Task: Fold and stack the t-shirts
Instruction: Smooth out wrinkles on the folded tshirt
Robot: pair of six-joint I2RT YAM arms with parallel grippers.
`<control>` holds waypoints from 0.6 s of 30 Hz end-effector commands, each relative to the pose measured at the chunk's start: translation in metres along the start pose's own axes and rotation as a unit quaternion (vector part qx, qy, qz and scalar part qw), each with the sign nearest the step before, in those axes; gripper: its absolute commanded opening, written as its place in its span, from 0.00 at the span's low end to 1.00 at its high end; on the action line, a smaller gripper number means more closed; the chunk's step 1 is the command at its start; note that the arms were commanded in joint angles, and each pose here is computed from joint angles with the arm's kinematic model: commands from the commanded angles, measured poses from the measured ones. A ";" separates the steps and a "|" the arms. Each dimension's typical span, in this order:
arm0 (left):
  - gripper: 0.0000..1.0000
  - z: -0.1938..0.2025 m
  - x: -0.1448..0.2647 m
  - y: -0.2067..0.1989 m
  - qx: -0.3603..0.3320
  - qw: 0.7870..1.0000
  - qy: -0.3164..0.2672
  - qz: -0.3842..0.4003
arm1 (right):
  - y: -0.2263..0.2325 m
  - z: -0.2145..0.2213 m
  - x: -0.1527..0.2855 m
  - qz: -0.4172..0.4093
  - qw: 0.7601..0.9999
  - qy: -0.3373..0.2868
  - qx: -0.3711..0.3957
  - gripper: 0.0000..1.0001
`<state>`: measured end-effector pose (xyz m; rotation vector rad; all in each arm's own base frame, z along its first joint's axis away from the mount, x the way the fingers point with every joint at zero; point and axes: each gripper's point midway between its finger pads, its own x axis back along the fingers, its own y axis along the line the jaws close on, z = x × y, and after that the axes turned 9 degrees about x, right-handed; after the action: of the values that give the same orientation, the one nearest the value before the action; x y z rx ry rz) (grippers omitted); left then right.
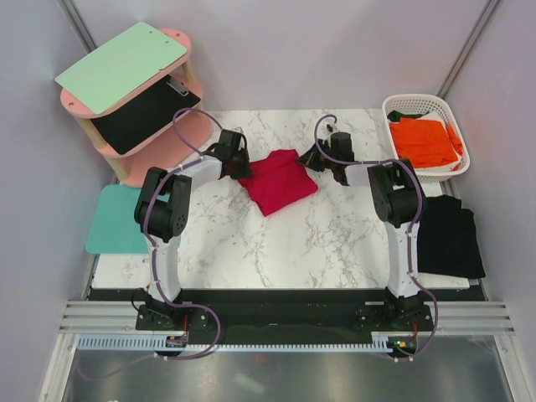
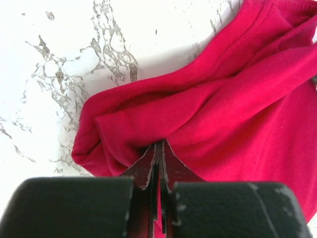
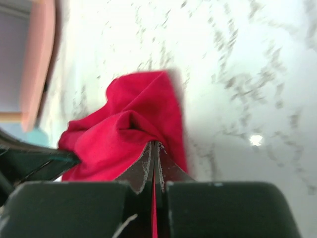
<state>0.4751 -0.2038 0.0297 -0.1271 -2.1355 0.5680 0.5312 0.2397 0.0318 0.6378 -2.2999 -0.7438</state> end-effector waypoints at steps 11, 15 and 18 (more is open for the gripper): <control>0.02 0.009 0.087 -0.020 -0.017 0.996 -0.032 0.076 | 0.036 -0.078 0.121 0.204 0.956 -0.085 0.191 0.18; 0.02 0.025 0.098 -0.031 -0.020 0.995 -0.020 0.099 | 0.030 -0.078 0.154 0.260 0.942 -0.072 0.200 0.34; 0.02 0.041 0.102 -0.045 -0.033 0.992 -0.004 0.122 | 0.009 -0.071 0.189 0.341 0.916 -0.035 0.209 0.78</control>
<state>0.4006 -0.2036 0.0917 -0.2974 -2.1705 0.6133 0.4837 0.1693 0.1963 0.2544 -2.6953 -0.1986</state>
